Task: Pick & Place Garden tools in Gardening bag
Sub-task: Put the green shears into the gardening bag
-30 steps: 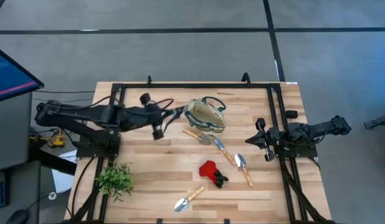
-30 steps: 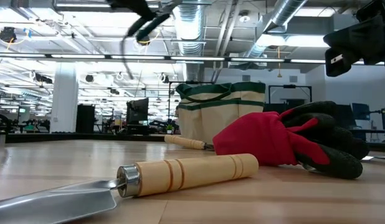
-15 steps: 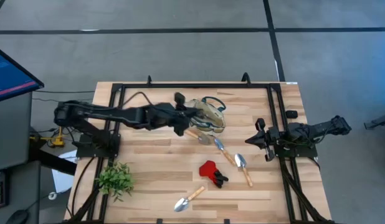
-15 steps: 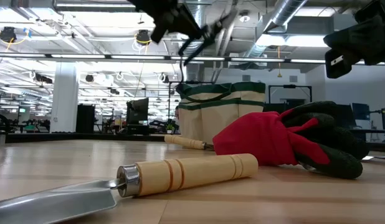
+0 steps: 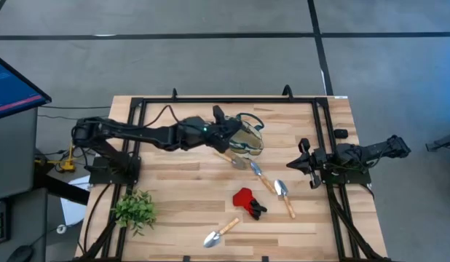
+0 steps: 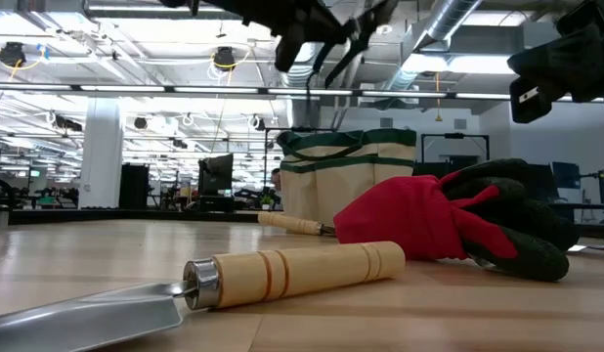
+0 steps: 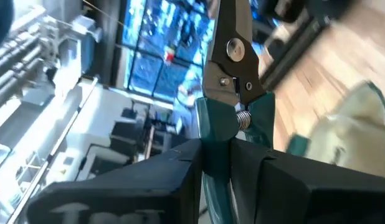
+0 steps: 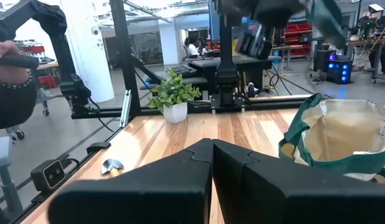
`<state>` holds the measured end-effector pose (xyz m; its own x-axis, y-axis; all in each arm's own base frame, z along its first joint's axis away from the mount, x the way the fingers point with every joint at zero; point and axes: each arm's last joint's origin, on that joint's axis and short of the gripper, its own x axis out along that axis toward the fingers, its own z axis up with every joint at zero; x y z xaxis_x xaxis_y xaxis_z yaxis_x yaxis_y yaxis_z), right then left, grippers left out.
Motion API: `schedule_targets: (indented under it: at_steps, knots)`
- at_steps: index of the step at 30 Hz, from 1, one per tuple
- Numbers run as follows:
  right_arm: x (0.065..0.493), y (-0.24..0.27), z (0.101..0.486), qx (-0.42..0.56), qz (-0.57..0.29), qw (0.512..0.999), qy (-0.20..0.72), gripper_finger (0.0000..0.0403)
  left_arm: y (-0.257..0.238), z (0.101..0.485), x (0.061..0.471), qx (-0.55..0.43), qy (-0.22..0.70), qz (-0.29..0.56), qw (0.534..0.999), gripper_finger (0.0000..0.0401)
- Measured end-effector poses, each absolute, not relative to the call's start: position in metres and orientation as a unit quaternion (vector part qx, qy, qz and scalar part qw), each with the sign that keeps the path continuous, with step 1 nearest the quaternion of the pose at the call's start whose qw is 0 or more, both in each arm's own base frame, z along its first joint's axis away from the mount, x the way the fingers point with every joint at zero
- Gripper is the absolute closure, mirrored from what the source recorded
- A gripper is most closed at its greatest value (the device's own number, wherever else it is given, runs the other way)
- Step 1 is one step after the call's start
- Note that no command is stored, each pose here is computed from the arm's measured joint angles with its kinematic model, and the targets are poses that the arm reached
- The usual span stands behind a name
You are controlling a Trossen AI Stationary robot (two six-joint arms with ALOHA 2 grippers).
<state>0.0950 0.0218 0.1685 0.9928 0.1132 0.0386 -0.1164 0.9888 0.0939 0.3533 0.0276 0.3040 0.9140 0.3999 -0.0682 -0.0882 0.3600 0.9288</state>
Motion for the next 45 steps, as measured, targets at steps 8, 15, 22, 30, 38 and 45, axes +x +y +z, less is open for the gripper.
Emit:
schedule_targets:
  at_steps: [8,15,22,30,38,45]
  knots:
    - [0.095,0.022,0.169,0.048,0.057,0.997,-0.016,0.0403,0.042,0.309,0.349,0.451,0.091,0.132,0.878,0.0364]
    - [0.095,0.022,0.169,0.048,0.057,0.997,-0.016,0.0403,0.063,0.270,0.361,0.421,0.140,0.119,0.888,0.0364]
    - [0.095,0.022,0.169,0.048,0.057,0.997,-0.016,0.0403,0.077,0.241,0.371,0.414,0.181,0.116,0.885,0.0364]
    - [0.095,0.022,0.169,0.048,0.057,0.997,-0.016,0.0403,0.078,0.225,0.373,0.411,0.225,0.101,0.877,0.0364]
    - [0.095,0.022,0.169,0.048,0.057,0.997,-0.016,0.0403,0.078,0.212,0.367,0.410,0.301,0.087,0.857,0.0364]
    - [0.095,0.022,0.169,0.048,0.057,0.997,-0.016,0.0403,0.081,0.211,0.365,0.413,0.316,0.106,0.848,0.0364]
